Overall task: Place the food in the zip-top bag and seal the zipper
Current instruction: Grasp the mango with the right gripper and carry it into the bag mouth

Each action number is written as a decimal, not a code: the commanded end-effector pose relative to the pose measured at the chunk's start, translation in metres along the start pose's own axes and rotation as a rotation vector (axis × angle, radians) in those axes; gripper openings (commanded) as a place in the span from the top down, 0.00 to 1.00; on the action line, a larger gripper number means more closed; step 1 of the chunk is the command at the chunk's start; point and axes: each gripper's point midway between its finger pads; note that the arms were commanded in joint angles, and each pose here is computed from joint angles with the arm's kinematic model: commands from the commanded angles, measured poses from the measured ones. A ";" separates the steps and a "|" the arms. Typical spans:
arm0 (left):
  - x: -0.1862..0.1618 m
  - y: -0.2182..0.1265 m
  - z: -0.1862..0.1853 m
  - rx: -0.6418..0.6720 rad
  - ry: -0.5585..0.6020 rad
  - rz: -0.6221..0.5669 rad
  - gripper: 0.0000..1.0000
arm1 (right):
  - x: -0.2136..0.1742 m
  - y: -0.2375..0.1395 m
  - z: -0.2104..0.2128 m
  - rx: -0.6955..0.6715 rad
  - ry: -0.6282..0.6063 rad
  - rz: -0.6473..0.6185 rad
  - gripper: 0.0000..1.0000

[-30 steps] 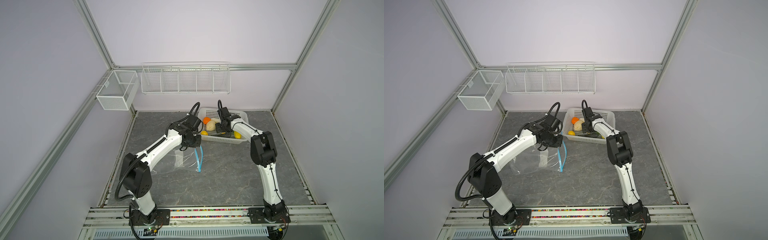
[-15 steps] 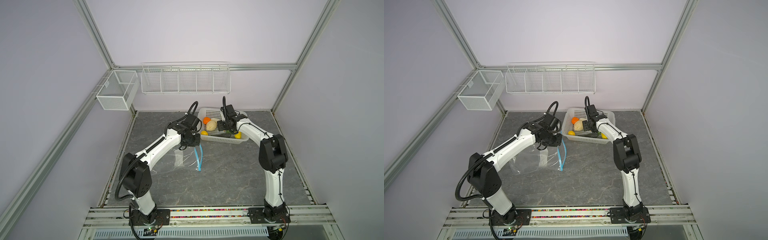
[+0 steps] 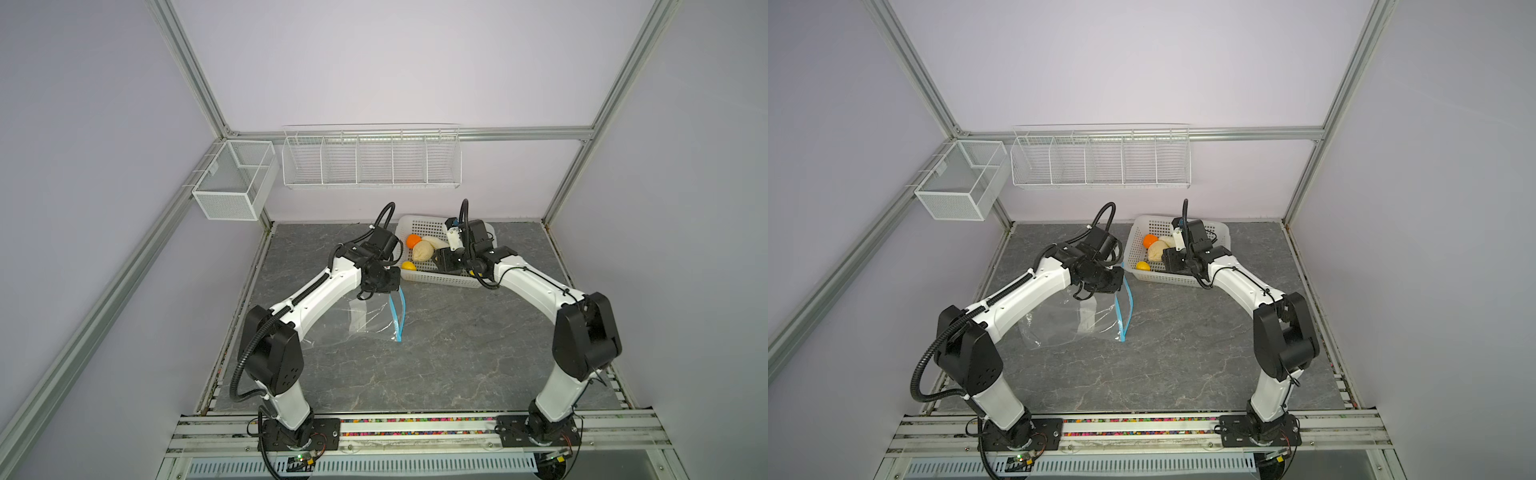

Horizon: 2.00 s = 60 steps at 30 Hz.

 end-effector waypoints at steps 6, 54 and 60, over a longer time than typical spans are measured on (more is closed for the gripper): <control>0.007 -0.005 -0.004 -0.039 -0.030 -0.004 1.00 | 0.003 -0.030 0.082 0.357 -0.019 -0.214 0.35; 0.005 -0.033 -0.014 -0.139 -0.057 -0.051 1.00 | -0.051 -0.005 0.169 0.656 0.064 -0.146 0.44; 0.005 -0.035 -0.014 -0.158 -0.063 -0.057 1.00 | -0.051 -0.005 0.170 0.660 0.065 -0.141 0.41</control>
Point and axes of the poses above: each gripper's point midway between its finger pads, its own y axis out along the fingers, its own z axis along the line the jaws close on, x = y × z, and after that the axes turned 10 degrees about -y, right-handed
